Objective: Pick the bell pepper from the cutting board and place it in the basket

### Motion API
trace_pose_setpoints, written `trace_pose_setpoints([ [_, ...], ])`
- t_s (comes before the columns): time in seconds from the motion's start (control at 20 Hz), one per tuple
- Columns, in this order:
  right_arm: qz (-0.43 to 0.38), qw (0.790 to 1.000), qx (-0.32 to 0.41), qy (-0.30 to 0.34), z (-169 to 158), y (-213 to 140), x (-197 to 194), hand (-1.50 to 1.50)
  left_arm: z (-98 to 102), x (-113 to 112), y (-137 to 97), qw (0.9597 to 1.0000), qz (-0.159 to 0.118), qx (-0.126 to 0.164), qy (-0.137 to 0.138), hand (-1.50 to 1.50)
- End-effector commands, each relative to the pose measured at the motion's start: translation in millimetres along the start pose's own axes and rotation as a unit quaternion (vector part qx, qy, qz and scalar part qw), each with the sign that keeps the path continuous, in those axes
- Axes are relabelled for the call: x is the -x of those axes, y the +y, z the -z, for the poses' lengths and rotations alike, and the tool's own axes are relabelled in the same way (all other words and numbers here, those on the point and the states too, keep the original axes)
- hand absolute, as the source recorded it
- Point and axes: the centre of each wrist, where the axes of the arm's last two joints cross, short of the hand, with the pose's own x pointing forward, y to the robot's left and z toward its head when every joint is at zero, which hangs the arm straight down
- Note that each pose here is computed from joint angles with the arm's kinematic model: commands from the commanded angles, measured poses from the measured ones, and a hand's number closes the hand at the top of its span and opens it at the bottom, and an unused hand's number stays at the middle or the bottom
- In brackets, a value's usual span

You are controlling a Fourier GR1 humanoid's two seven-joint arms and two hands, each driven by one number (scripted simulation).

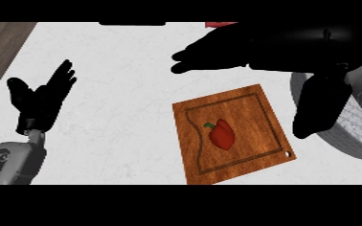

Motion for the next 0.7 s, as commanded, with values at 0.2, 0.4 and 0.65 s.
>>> trace_pose_setpoints([
  [0.2,0.080,0.996,-0.017,-0.035,-39.7,7.4,49.7,-1.50,-7.8,-7.7,-5.1,1.0000,0.000,0.010,-0.001,0.00],
  [0.4,0.108,0.992,0.029,-0.056,-45.8,28.7,66.1,-1.50,-4.2,-15.3,-13.2,1.0000,-0.008,0.002,0.005,0.00],
  [0.65,0.107,0.992,0.026,-0.061,-14.0,91.0,72.4,-1.50,-0.5,-11.3,3.2,1.0000,-0.002,0.005,0.002,0.00],
])
